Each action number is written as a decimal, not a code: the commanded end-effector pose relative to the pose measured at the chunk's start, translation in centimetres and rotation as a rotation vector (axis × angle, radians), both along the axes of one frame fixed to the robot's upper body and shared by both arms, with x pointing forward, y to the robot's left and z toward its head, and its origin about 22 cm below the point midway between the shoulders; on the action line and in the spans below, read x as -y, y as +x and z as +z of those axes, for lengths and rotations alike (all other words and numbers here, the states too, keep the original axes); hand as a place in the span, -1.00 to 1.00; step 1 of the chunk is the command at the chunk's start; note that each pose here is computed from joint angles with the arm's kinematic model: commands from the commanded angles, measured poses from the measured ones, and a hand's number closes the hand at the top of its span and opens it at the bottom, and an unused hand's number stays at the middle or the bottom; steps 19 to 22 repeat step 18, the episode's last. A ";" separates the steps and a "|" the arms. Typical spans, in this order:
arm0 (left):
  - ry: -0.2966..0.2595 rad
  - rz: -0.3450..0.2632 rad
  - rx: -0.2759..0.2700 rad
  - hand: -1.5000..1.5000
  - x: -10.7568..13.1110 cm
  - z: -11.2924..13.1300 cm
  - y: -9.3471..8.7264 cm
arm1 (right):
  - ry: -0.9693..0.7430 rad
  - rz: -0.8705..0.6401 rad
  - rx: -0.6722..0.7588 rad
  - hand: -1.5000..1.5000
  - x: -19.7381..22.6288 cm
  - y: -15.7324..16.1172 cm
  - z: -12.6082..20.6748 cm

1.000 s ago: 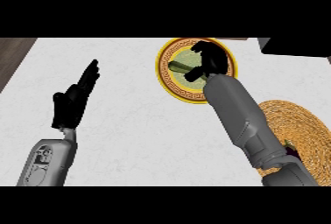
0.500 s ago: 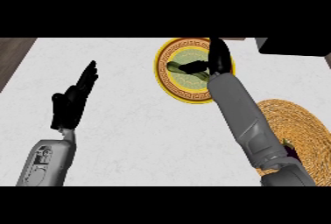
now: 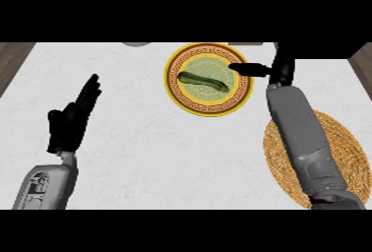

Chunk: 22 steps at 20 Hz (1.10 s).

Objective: Pick the squash from the placemat and place it in the plate

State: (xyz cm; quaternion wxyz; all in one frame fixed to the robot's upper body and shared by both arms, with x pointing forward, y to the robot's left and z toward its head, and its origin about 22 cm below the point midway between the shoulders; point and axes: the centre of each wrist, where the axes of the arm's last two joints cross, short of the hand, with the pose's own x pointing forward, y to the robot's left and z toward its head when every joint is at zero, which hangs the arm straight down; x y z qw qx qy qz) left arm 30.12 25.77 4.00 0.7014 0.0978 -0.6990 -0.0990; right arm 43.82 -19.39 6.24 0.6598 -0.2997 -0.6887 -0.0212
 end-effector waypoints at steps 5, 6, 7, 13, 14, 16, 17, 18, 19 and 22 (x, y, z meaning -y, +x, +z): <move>0.002 0.016 -0.008 0.00 -0.8 0.8 0.4 | 0.040 -0.007 -0.009 -1.00 8.9 -3.9 -2.0; 0.004 0.019 -0.021 0.00 0.6 -0.5 0.7 | 0.036 0.015 -0.011 -1.00 9.1 -5.0 -3.1; 0.001 0.005 0.002 0.00 -0.1 1.1 -1.0 | 0.027 0.016 -0.013 -1.00 11.0 -5.3 -2.0; -0.002 -0.002 0.006 0.00 -0.5 1.5 0.0 | 0.018 0.013 -0.032 -1.00 14.2 -7.5 -2.2; -0.009 0.012 0.019 0.00 0.0 0.4 0.1 | 0.039 0.003 -0.014 -1.00 15.9 -7.4 -1.6; 0.007 0.009 0.013 0.00 1.2 0.0 0.1 | 0.056 -0.008 0.010 -1.00 15.0 -8.5 -3.0; -0.001 0.016 0.007 0.00 1.1 0.1 -0.5 | 0.047 -0.014 0.001 -1.00 14.7 -8.7 -2.9; 0.002 -0.012 -0.002 0.00 0.0 0.1 -0.5 | 0.046 -0.010 -0.011 -1.00 18.3 -9.0 -3.4; 0.002 -0.012 -0.002 0.00 0.0 0.1 -0.5 | 0.046 -0.010 -0.011 -1.00 18.3 -9.0 -3.4; 0.002 -0.012 -0.002 0.00 0.0 0.1 -0.5 | 0.046 -0.010 -0.011 -1.00 18.3 -9.0 -3.4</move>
